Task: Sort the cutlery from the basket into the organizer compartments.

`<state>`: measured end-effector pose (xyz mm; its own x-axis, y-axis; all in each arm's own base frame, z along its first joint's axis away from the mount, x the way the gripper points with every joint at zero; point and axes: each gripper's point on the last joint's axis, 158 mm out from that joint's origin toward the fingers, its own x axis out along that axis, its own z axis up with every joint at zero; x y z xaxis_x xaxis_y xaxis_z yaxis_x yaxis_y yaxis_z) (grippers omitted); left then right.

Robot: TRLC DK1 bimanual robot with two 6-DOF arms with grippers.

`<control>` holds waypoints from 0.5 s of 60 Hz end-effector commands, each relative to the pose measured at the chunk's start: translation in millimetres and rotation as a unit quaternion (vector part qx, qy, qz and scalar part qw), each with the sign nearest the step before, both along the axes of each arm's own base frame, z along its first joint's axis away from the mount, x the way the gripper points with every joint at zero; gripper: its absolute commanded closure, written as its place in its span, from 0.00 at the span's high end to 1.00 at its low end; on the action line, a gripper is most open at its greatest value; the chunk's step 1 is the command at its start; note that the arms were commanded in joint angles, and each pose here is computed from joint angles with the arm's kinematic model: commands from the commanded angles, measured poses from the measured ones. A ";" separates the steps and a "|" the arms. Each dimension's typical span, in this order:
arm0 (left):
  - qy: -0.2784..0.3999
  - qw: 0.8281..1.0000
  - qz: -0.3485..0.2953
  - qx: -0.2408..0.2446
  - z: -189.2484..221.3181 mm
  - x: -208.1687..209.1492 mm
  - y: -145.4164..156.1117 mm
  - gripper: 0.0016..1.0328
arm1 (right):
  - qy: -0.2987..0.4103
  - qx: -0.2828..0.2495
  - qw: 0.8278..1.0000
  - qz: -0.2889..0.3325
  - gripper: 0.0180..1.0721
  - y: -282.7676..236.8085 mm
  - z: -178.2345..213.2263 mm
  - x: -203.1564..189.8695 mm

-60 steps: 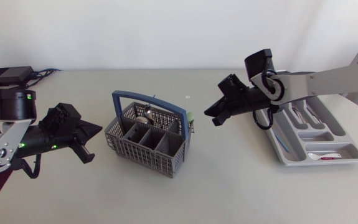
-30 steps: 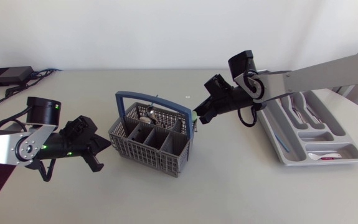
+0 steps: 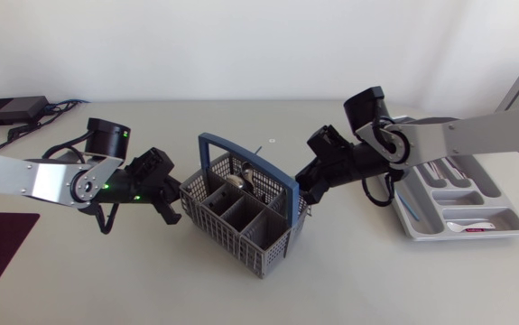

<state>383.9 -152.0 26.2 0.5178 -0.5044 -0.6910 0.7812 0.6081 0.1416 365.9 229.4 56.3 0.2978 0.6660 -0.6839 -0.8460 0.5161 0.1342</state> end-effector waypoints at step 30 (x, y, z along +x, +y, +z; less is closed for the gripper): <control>-0.048 0.998 0.031 -0.008 50.2 8.6 20.7 0.03 | -0.006 -0.036 0.998 -0.042 0.06 -59.9 9.4 -59.1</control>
